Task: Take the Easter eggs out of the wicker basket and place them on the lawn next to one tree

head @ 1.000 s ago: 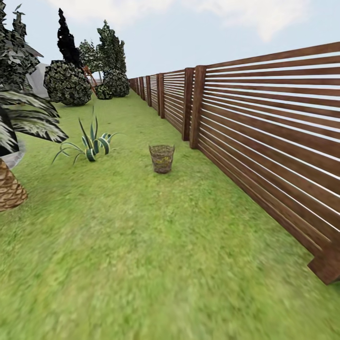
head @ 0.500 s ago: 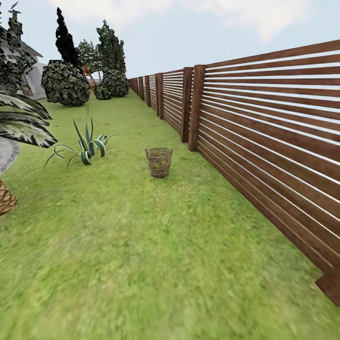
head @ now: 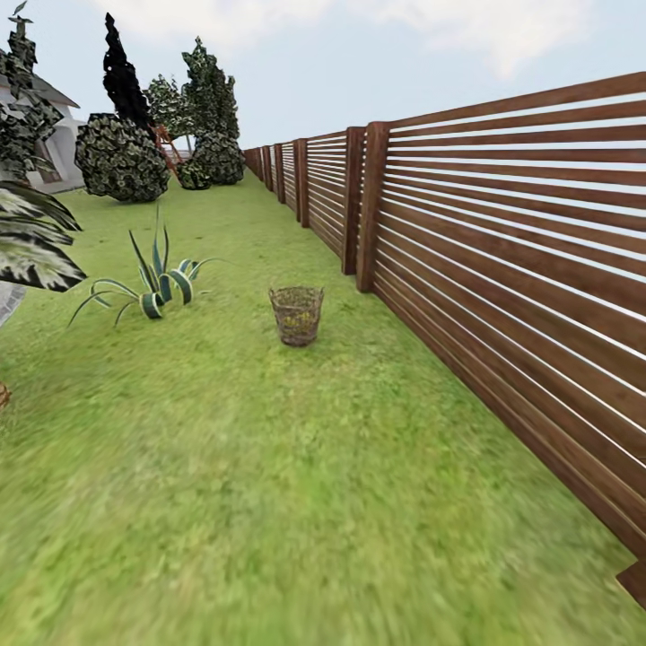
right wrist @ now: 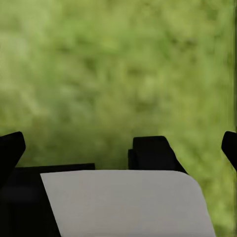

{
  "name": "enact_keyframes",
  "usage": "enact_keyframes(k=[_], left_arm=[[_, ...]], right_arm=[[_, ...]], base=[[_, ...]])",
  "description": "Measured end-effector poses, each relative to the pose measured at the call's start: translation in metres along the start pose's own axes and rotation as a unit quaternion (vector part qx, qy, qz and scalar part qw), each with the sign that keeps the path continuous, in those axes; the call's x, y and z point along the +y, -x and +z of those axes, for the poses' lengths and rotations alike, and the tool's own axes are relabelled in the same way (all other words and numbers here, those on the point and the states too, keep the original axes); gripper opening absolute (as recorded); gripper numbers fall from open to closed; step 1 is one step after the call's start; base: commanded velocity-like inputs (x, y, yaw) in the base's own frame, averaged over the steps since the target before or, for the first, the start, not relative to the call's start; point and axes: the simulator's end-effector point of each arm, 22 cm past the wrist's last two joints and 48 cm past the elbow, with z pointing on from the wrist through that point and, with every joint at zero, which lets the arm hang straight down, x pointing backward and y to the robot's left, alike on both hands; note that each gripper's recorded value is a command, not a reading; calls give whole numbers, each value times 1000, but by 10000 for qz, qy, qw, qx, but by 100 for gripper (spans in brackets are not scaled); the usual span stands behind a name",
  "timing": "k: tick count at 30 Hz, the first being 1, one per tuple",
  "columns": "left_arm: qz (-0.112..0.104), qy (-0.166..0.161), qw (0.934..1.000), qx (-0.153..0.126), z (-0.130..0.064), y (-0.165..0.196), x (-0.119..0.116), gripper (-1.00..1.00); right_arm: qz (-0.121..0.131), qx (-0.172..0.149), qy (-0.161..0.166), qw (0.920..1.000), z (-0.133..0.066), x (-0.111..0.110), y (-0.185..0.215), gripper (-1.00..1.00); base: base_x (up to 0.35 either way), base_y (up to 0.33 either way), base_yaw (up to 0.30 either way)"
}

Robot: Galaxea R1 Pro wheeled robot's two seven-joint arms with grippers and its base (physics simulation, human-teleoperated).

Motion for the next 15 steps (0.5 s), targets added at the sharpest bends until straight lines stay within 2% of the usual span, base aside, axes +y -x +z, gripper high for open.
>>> enact_keyframes(k=[7, 15], left_arm=[[-3, 0, 10000, 1, 0, 0, 0, 100], [-1, 1, 10000, 1, 0, 0, 0, 100]], right_arm=[[-5, -4, 4, 10000, 0, 1, 0, 100], [-3, 1, -7, 10000, 0, -1, 0, 100]], base=[[313, -100, 201], [313, -100, 26]])
